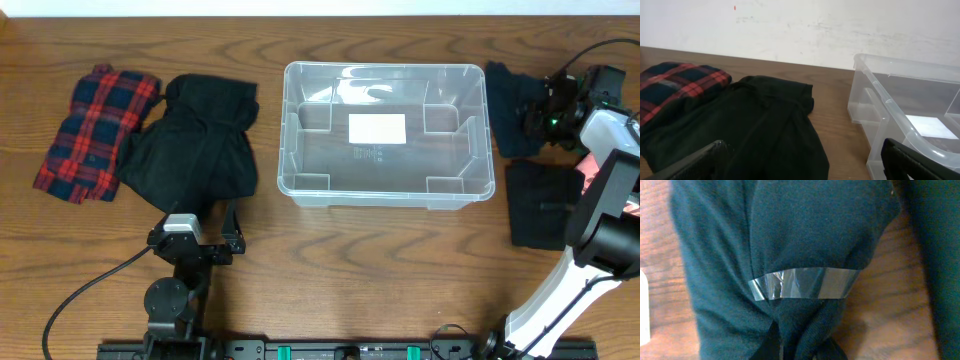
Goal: Pack container
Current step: 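Grasp the dark green shirt with the right gripper and lift it, then carry the dark green shirt into the clear bin and lower it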
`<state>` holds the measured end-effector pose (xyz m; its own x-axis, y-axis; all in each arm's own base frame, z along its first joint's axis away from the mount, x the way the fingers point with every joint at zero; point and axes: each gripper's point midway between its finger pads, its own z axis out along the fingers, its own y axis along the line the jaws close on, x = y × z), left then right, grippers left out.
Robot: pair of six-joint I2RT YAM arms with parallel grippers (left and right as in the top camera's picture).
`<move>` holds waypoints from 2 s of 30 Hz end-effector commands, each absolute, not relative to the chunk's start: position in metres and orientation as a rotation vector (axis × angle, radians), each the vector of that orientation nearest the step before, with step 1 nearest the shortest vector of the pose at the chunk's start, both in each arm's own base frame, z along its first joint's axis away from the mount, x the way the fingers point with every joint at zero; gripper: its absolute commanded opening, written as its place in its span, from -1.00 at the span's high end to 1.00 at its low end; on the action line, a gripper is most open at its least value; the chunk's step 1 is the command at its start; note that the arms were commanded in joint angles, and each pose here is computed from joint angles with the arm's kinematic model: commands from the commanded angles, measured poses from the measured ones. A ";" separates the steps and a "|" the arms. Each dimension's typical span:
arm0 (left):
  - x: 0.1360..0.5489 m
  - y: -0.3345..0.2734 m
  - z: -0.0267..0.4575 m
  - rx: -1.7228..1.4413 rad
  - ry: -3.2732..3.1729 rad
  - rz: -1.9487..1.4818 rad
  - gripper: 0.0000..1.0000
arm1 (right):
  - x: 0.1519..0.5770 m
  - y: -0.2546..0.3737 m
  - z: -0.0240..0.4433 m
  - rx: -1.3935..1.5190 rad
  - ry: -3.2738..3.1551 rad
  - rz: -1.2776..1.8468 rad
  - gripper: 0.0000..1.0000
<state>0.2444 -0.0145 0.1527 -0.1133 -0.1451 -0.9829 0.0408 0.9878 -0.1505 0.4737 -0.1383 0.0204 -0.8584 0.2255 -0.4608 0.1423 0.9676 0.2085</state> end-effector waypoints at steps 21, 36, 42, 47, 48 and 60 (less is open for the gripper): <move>0.244 -0.013 0.137 -0.090 1.723 -0.146 -0.96 | 0.408 0.029 0.366 0.093 2.020 0.404 0.99; 0.244 -0.013 0.137 -0.090 1.723 -0.147 -0.96 | 0.410 0.202 0.243 0.115 2.390 0.590 0.98; 0.244 -0.013 0.137 -0.090 1.723 -0.147 -0.96 | 0.415 0.243 0.196 0.050 2.465 0.581 0.97; 0.244 -0.013 0.137 -0.090 1.723 -0.147 -0.96 | 0.416 0.269 0.153 0.054 2.538 0.581 0.98; 0.244 -0.013 0.137 -0.090 1.723 -0.147 -0.96 | 0.416 0.272 0.147 0.047 2.548 0.577 0.98; 0.244 -0.013 0.137 -0.090 1.723 -0.147 -0.96 | 0.427 0.283 0.080 0.041 2.623 0.507 0.97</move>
